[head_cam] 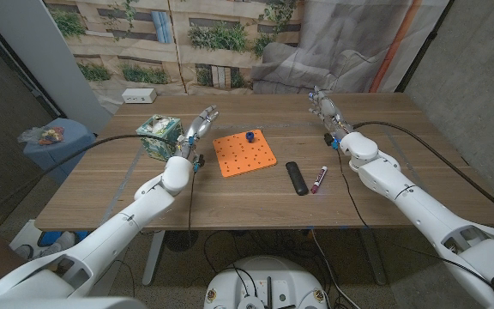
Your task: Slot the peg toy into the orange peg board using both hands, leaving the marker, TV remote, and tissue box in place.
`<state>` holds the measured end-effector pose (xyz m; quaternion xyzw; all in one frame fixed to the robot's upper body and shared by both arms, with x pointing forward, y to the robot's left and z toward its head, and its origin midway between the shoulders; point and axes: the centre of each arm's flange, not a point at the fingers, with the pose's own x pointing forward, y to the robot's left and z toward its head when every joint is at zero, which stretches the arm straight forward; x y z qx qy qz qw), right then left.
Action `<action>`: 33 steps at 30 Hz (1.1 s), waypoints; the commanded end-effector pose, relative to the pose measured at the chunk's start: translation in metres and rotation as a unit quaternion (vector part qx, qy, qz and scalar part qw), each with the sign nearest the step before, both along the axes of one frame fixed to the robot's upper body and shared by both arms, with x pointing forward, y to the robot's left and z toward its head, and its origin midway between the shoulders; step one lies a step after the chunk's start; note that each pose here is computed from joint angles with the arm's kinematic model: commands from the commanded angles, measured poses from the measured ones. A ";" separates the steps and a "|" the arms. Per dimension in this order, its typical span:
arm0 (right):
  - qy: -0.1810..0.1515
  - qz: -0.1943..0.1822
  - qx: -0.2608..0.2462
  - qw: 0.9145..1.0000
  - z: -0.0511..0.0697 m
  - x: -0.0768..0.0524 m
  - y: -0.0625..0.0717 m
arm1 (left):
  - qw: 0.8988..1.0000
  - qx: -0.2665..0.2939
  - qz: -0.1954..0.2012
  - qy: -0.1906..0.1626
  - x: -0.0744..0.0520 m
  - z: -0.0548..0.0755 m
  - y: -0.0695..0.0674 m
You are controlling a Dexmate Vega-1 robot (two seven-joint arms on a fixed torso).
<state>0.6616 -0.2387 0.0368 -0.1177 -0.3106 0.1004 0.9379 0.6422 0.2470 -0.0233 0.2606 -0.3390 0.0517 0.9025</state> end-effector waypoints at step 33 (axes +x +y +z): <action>0.009 0.092 0.228 0.969 -0.055 0.024 -0.037 | 0.961 -0.220 -0.163 0.047 0.040 -0.031 0.000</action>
